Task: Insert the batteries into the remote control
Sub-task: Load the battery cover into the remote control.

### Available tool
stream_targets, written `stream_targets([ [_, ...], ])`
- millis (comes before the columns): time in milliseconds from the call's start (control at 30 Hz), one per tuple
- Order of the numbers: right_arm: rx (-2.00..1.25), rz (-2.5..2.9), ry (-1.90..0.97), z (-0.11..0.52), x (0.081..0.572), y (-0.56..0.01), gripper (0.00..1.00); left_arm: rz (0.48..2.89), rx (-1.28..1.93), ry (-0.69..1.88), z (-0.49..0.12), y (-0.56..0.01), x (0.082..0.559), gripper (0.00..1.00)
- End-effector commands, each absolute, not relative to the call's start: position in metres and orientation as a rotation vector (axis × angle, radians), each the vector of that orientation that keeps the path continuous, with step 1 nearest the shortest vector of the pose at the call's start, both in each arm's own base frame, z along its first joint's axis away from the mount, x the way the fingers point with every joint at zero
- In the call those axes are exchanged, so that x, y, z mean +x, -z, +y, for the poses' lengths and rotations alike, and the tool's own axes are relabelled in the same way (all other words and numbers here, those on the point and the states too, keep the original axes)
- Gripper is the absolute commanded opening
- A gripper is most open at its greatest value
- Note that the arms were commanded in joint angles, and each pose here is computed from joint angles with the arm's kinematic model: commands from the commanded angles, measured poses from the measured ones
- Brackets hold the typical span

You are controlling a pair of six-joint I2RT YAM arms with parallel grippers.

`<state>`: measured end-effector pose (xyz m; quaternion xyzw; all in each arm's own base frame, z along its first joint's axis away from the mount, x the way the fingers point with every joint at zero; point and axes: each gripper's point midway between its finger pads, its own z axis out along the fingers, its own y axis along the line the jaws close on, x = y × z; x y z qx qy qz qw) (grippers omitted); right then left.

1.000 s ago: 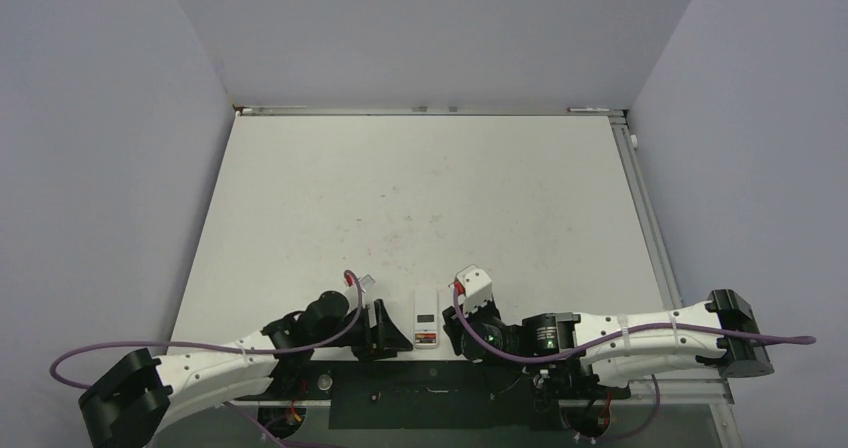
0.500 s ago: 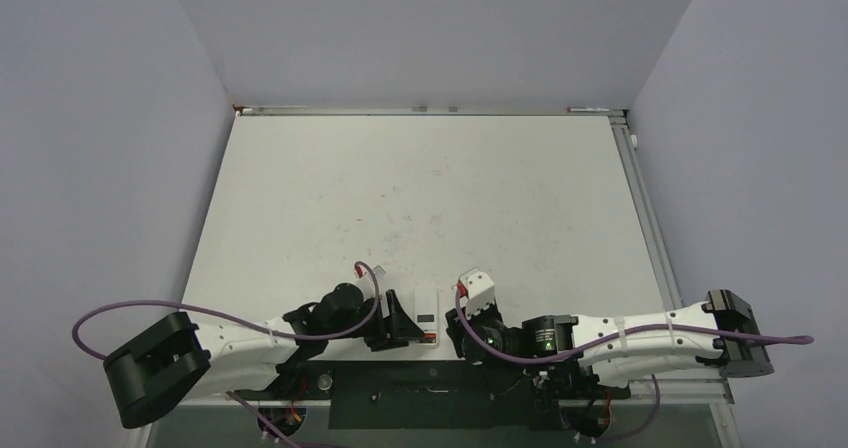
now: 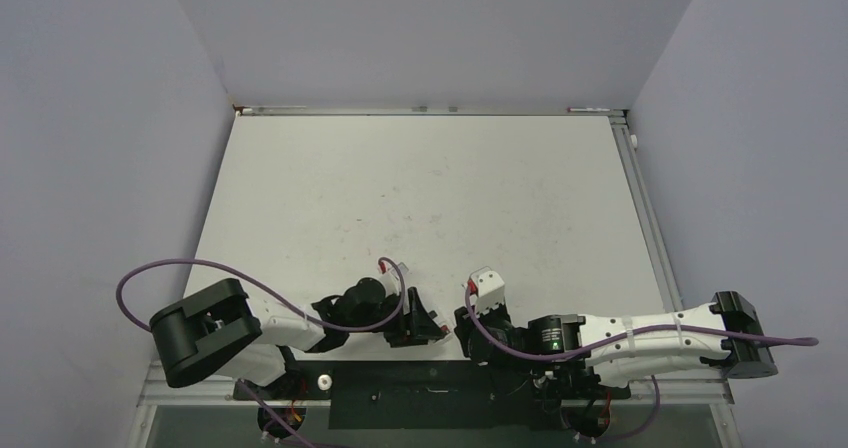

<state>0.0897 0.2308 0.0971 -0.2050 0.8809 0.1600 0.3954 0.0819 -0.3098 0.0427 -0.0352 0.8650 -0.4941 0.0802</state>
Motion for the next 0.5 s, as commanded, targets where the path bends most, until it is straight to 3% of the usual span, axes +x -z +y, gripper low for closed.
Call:
stream_targets([
  [0,-0.490,2.235,-0.384,0.221,0.091,-0.096,0.20,2.460,-0.056,1.592,-0.335,-0.072,0.095,0.63],
  [467,-0.692,2.232,-0.361,0.234,0.082,-0.091,0.20,2.427,-0.033,1.461,-0.306,-0.085,0.103,0.63],
])
